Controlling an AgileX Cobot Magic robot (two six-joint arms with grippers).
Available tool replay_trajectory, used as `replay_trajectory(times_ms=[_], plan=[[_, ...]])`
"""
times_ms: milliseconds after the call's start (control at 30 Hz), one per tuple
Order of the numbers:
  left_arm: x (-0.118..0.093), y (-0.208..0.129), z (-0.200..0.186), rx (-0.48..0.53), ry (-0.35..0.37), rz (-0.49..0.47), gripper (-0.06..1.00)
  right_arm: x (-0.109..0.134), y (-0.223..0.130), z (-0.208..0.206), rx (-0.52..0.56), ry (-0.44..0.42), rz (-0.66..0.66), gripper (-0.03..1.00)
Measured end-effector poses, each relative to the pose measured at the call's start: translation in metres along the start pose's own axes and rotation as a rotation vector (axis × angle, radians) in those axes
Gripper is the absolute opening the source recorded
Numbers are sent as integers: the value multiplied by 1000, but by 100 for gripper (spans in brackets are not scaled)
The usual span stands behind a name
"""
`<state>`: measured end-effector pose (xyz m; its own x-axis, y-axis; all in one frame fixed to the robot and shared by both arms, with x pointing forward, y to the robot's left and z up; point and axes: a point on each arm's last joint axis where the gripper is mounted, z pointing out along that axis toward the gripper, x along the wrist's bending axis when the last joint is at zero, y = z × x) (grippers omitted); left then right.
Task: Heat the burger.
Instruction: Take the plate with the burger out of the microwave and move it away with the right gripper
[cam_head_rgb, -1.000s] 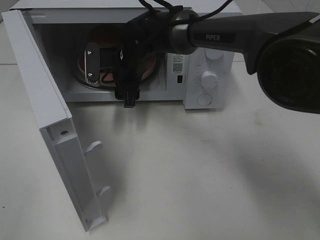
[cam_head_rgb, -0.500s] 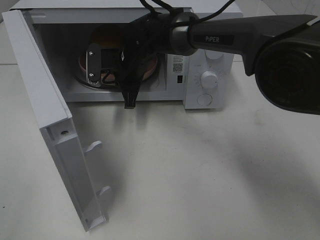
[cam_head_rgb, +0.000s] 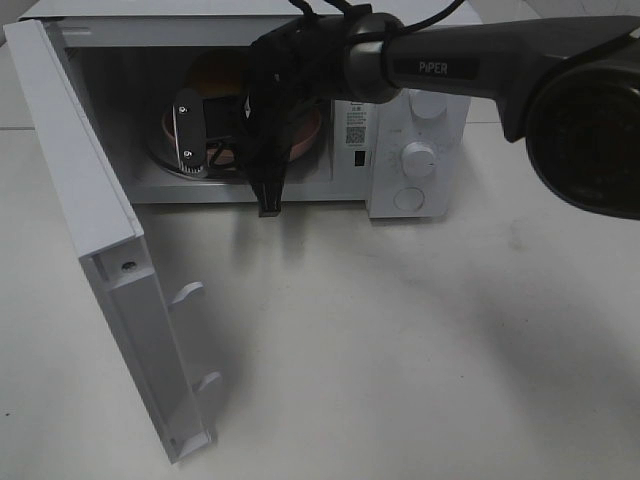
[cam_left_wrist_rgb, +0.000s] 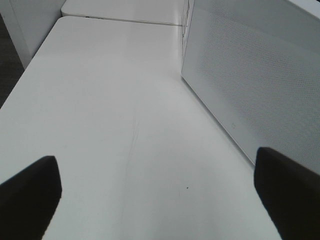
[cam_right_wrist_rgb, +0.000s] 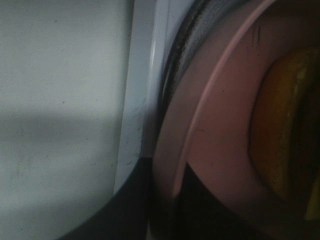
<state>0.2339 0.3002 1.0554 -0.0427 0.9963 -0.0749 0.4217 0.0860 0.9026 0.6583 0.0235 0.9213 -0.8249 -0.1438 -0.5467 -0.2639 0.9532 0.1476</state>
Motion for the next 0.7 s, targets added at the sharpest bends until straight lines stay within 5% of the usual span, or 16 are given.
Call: replay_trajectory(times_ms=[700], plan=[[0, 0, 0, 0, 0, 0, 99, 36, -17, -40, -26, 6, -236, 11]])
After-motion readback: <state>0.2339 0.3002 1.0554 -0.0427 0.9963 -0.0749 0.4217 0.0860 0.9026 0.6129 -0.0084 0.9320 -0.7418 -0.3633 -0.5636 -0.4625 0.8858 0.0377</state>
